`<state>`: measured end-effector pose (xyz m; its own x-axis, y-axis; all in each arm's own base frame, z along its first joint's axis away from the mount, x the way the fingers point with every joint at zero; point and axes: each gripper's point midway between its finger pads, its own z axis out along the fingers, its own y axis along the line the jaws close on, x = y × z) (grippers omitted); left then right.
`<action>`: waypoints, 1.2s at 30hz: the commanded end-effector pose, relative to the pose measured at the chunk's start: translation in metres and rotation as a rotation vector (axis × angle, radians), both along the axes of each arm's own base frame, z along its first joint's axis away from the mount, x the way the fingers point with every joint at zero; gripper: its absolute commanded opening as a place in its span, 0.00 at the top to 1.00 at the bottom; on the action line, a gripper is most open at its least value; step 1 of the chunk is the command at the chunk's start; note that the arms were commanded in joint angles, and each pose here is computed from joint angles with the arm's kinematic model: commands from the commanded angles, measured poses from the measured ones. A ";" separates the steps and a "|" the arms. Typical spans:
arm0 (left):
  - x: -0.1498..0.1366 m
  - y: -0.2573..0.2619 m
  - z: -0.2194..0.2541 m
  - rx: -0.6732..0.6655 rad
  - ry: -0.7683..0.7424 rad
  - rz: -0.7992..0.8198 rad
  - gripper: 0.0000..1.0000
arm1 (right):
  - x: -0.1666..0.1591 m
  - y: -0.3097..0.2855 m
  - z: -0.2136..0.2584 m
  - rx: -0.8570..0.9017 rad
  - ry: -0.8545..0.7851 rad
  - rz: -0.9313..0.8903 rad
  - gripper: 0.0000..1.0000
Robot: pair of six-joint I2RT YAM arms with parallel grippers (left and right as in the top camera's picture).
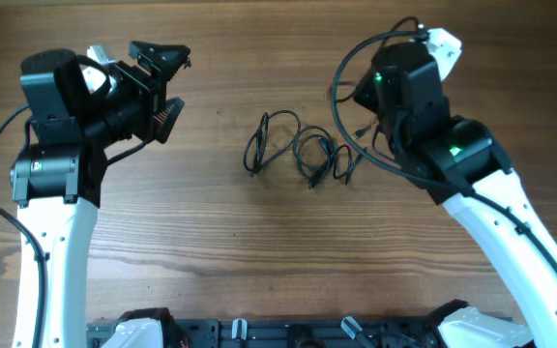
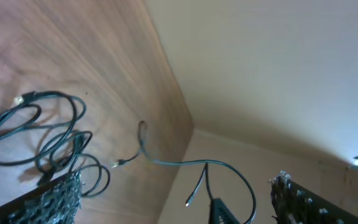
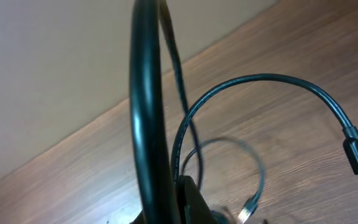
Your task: Untangle cables
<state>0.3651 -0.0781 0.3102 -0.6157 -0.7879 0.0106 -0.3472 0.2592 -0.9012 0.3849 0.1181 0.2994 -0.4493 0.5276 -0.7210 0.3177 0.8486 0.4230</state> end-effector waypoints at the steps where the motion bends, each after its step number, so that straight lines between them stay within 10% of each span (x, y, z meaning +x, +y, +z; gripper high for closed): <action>1: -0.005 0.003 -0.004 -0.005 0.043 0.026 0.00 | 0.012 -0.023 0.012 -0.019 -0.052 -0.084 0.96; 8: -0.018 0.002 -0.019 0.080 0.064 -0.037 0.00 | 0.061 -0.091 0.088 -0.219 -0.355 -0.150 0.96; 24: -0.023 -0.007 -0.033 0.192 0.072 -0.071 0.00 | 0.157 -0.313 -0.056 -0.193 -0.247 -0.315 0.95; 25: -0.026 -0.020 -0.033 0.206 0.065 -0.103 0.00 | 0.162 -0.314 -0.078 -0.178 -0.211 -0.314 0.81; 27: -0.027 -0.037 -0.033 0.240 0.042 -0.133 0.00 | 0.170 -0.305 -0.114 -0.124 -0.151 -0.264 0.15; 36: -0.031 -0.060 -0.041 0.298 0.044 -0.174 0.00 | 0.124 -0.341 -0.113 -0.128 -0.004 -0.379 0.00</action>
